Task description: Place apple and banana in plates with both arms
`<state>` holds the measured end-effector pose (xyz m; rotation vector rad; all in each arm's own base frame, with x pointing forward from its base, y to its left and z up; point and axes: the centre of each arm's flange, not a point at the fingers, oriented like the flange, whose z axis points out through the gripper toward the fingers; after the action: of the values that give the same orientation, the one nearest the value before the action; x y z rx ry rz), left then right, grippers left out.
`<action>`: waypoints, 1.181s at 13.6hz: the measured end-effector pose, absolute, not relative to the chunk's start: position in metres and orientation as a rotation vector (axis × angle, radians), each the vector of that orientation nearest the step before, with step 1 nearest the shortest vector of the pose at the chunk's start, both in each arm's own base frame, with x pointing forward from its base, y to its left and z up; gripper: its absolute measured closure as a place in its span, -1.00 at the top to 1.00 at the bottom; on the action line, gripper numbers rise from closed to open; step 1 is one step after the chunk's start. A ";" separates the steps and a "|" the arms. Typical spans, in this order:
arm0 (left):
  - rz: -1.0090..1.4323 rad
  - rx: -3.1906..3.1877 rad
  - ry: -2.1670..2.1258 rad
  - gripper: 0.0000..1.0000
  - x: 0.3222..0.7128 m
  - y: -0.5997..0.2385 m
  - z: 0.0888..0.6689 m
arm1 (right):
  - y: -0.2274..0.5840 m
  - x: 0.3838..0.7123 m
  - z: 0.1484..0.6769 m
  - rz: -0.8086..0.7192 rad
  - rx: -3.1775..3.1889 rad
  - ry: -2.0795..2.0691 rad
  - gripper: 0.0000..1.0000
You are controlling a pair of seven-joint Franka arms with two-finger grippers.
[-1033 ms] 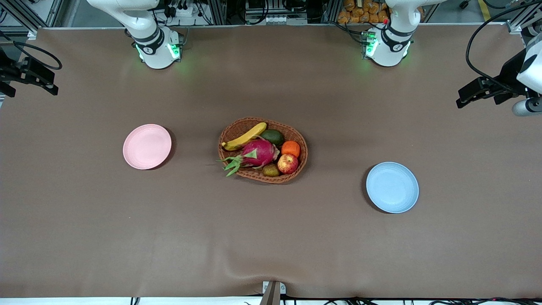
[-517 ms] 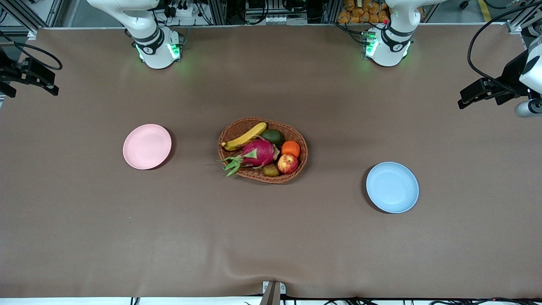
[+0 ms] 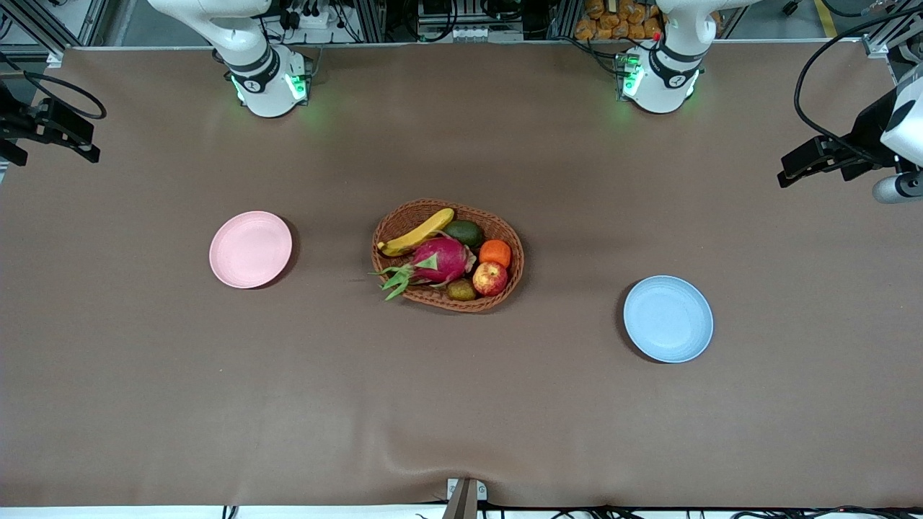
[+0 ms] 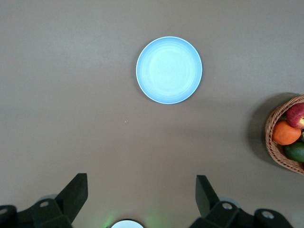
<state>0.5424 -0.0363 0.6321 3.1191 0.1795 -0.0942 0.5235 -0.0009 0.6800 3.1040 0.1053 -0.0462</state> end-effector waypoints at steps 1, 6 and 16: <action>-0.095 3.119 0.178 1.00 0.543 -0.036 0.632 | -0.002 0.524 0.680 -0.046 3.104 0.104 1.00; -0.104 3.119 0.176 1.00 0.543 -0.037 0.630 | -0.001 0.524 0.680 -0.044 3.104 0.106 1.00; -0.154 3.119 0.172 1.00 0.543 -0.038 0.622 | -0.002 0.524 0.680 -0.039 3.104 0.103 1.00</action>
<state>0.5434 -0.0377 0.6220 3.1190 0.1725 -0.1541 0.5240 -0.0019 0.6804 3.1042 0.1027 -0.0394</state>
